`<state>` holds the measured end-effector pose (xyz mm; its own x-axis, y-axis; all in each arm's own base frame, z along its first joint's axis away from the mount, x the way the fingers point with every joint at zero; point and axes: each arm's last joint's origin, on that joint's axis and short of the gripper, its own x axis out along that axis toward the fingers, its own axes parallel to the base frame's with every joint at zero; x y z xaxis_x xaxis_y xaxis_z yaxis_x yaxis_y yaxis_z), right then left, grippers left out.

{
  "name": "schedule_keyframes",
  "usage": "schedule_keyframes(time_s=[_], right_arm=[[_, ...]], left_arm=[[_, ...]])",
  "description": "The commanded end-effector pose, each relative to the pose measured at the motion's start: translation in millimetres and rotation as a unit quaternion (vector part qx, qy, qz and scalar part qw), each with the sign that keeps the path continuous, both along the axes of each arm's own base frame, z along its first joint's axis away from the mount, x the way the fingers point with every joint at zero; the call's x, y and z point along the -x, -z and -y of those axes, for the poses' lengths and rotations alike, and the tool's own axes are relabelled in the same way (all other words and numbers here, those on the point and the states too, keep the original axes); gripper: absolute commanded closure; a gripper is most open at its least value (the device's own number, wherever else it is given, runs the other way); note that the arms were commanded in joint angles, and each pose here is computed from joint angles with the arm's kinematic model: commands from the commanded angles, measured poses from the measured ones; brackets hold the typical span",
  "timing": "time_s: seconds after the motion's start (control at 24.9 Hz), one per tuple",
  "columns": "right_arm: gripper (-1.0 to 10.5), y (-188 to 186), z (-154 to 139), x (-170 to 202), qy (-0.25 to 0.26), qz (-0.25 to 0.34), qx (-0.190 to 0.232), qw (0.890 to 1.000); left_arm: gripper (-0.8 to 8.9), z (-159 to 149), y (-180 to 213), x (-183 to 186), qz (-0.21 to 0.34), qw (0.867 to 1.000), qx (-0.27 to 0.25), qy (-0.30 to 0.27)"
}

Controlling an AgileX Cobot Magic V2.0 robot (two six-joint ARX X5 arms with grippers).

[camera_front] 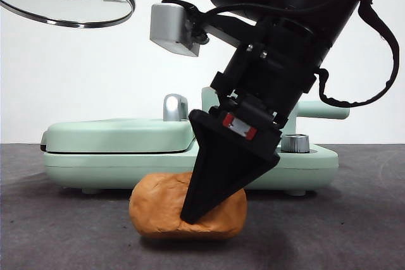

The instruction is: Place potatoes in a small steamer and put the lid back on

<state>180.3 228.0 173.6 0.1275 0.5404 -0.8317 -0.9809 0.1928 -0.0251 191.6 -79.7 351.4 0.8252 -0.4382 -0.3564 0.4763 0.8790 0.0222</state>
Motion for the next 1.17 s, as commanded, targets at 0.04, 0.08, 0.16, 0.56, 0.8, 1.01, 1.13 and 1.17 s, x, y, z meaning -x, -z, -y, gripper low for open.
schedule_keyframes(time_s=[0.04, 0.08, 0.16, 0.56, 0.8, 1.01, 1.13, 1.17], right_arm=[[7.3, -3, -3, 4, 0.008, -0.017, -0.004, 1.000], [7.3, -7, -2, 5, 0.012, -0.015, -0.010, 1.000], [7.5, -17, 0, 6, 0.021, -0.008, -0.026, 0.999], [7.5, -102, 33, -7, 0.190, 0.027, -0.070, 0.979], [7.5, -162, 44, -31, 0.245, 0.057, -0.106, 0.962], [7.5, -191, 49, -57, 0.280, 0.089, -0.147, 0.945], [7.5, -196, 49, -75, 0.300, 0.091, -0.151, 0.938], [7.5, -196, 48, -83, 0.306, 0.091, -0.149, 0.936]], left_arm=[[8.05, 0, -9, 1, 0.022, 1.000, 0.010, 0.000], [8.05, 0, -9, 1, 0.022, 1.000, 0.010, 0.000], [8.05, 0, -9, 1, 0.022, 1.000, 0.010, 0.000], [8.05, 0, -10, 1, 0.022, 1.000, 0.010, 0.000], [8.05, 0, -10, 1, 0.024, 1.000, 0.007, 0.002], [8.05, 0, -10, 1, 0.026, 1.000, 0.008, 0.002], [8.05, 0, -10, 0, 0.028, 1.000, 0.009, 0.002], [8.05, 0, -10, 0, 0.028, 1.000, 0.009, 0.002]])
